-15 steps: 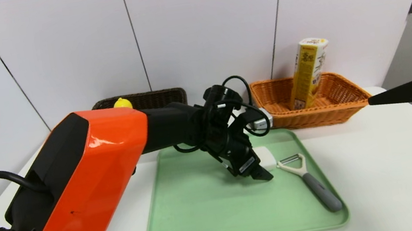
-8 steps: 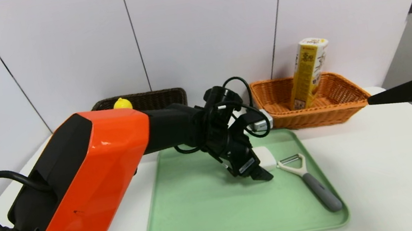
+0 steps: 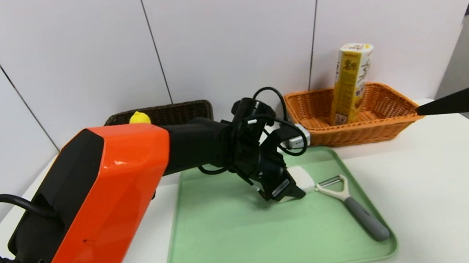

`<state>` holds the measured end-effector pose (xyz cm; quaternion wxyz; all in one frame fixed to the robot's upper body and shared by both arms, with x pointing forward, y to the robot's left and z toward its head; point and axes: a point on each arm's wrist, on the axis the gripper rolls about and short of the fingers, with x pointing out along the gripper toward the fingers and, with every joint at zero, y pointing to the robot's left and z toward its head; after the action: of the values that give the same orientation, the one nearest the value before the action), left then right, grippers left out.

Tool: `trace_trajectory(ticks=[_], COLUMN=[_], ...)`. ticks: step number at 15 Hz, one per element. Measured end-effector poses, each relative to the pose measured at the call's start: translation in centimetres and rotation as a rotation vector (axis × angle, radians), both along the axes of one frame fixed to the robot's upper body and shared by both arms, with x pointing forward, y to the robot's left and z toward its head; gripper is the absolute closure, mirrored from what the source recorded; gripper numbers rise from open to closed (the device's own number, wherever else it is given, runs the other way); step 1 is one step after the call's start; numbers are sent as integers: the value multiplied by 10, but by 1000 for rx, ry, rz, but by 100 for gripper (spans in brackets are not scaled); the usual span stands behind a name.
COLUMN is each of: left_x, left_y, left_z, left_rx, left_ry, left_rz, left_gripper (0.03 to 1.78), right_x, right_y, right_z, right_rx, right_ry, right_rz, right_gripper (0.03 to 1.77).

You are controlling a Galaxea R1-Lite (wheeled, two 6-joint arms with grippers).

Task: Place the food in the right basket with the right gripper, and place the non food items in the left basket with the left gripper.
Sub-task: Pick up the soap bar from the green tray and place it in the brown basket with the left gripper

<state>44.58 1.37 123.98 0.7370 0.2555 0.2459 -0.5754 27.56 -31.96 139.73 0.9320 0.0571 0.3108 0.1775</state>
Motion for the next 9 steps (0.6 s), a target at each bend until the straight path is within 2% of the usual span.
trace_trajectory(ticks=[4, 7, 9], left_x=[0, 1, 5], left_y=[13, 38, 65], left_z=[26, 66, 96], left_rx=[-34, -90, -151], left_ry=[-40, -93, -121], left_rz=[22, 79, 166], left_gripper=[81, 81, 81], right_x=[-1, -1, -1], right_y=[0, 0, 0], right_z=[0, 1, 1], right_rx=[2, 1, 2], right_ry=[-1, -2, -4], right_rz=[-1, -1, -1], right_gripper=[10, 10, 10])
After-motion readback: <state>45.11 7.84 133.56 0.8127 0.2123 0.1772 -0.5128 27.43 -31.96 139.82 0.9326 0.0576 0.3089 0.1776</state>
